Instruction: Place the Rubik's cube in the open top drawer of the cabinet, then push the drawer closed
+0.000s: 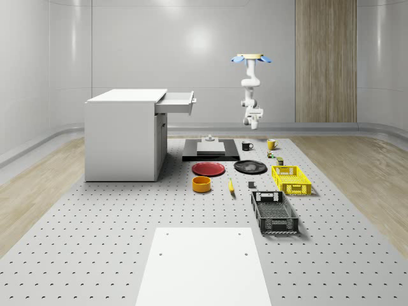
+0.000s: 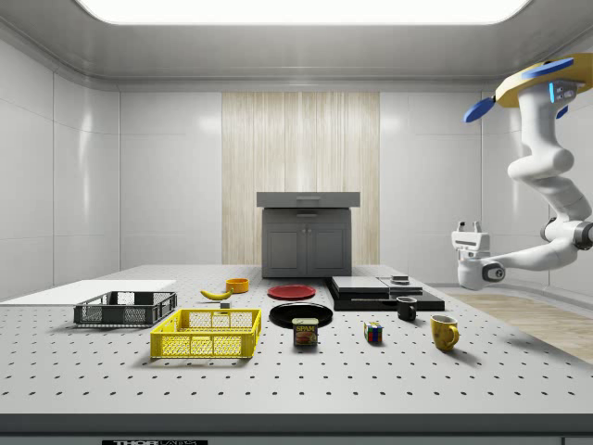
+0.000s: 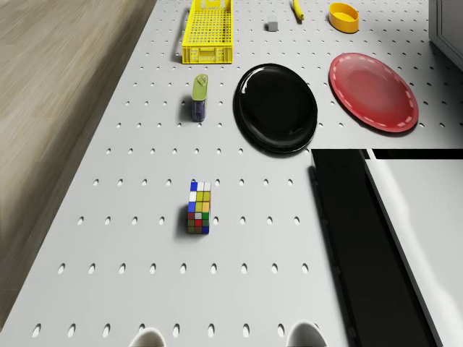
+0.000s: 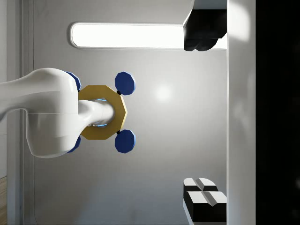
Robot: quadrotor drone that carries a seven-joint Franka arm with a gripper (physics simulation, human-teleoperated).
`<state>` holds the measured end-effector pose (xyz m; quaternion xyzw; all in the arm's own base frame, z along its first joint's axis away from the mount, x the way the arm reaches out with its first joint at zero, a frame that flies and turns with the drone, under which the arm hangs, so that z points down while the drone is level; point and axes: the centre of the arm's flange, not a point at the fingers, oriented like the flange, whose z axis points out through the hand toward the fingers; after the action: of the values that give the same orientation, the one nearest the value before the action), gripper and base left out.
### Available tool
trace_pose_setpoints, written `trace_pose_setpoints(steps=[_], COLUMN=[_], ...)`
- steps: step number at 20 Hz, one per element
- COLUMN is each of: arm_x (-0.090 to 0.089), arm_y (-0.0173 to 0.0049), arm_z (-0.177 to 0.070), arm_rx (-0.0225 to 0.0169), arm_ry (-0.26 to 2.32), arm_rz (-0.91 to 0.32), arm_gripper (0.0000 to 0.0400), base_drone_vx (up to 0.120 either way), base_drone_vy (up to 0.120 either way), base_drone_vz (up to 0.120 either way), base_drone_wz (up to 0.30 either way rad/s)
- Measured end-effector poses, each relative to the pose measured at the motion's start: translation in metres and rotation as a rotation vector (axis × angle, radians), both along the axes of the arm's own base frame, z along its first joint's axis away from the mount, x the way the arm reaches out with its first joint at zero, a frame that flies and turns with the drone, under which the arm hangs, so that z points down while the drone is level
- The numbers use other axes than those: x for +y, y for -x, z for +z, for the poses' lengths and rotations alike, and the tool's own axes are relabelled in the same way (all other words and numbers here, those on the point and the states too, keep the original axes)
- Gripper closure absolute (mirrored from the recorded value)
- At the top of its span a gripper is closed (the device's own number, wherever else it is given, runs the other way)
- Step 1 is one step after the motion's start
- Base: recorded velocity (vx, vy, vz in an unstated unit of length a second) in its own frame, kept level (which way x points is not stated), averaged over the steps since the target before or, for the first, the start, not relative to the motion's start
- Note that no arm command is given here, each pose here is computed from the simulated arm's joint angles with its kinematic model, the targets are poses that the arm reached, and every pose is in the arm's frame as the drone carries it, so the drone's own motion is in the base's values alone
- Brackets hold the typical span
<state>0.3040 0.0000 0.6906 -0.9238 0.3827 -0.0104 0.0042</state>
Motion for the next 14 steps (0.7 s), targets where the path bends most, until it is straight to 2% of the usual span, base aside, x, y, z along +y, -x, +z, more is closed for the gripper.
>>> trace_pose_setpoints(steps=[14], arm_x=[0.0003], arm_y=[0.0010], arm_z=[0.0007], arm_rx=[-0.0107], arm_ry=[0.003], arm_rz=[0.000], arm_gripper=[0.0000], base_drone_vx=[0.120], base_drone_vy=[0.120], base_drone_vz=[0.000], base_drone_wz=[0.000])
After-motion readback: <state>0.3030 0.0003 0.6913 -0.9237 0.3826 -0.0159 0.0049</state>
